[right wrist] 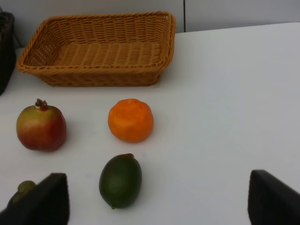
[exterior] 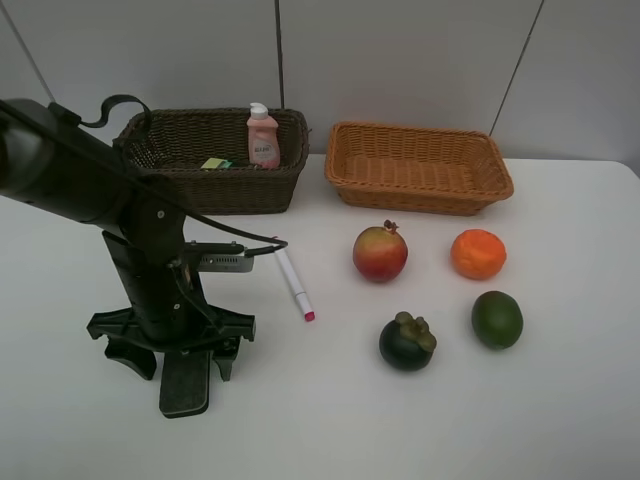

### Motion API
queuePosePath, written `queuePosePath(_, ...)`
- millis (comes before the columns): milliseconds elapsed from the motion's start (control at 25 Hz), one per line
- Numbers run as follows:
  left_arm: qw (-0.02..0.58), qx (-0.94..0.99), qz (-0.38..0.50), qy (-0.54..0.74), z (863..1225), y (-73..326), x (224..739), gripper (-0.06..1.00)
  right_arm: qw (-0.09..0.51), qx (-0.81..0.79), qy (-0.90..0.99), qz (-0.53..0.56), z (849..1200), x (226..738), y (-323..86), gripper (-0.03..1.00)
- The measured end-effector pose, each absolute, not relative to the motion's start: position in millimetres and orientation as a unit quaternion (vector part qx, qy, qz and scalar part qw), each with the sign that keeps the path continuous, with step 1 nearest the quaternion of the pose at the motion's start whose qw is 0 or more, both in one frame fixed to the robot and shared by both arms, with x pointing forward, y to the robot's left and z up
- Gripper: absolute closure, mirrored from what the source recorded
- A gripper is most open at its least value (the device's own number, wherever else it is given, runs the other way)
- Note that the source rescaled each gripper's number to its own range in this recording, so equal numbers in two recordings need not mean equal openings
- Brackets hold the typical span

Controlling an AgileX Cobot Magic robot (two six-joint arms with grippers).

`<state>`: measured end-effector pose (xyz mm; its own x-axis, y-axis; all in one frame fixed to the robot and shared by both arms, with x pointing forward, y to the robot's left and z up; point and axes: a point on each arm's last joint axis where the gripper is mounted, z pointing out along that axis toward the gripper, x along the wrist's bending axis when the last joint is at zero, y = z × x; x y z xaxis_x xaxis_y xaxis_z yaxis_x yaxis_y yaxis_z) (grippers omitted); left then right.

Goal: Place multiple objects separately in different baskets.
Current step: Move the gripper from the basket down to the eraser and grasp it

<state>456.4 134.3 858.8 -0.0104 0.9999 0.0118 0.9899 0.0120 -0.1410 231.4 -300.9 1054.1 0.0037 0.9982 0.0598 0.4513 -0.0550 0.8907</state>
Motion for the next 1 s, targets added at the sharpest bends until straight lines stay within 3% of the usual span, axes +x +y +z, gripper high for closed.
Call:
queuePosePath(320, 0.053, -0.698, 0.049, -0.712, 857, 132, 458, -0.02, 0.353, 0.614, 0.590, 0.388, 1054, 231, -301, 0.36)
queuePosePath(400, 0.053, -0.698, 0.049, -0.712, 857, 132, 458, 0.12, 0.353, 0.614, 0.590, 0.388, 1054, 231, -301, 0.36)
queuePosePath(480, 0.053, -0.698, 0.050, -0.713, 857, 132, 458, 0.42, 0.353, 0.614, 0.590, 0.388, 1054, 231, -301, 0.36)
queuePosePath(840, 0.072, -0.714, 0.058, -0.694, 867, 130, 460, 0.41, 0.353, 0.614, 0.590, 0.388, 1054, 231, -301, 0.36)
queuePosePath(920, 0.061, -0.727, 0.061, -0.681, 890, 125, 466, 0.41, 0.353, 0.614, 0.590, 0.388, 1054, 231, -301, 0.36)
queuePosePath(1000, 0.012, -0.739, 0.055, -0.672, 925, 116, 483, 0.41, 0.353, 0.614, 0.590, 0.388, 1054, 231, -301, 0.36)
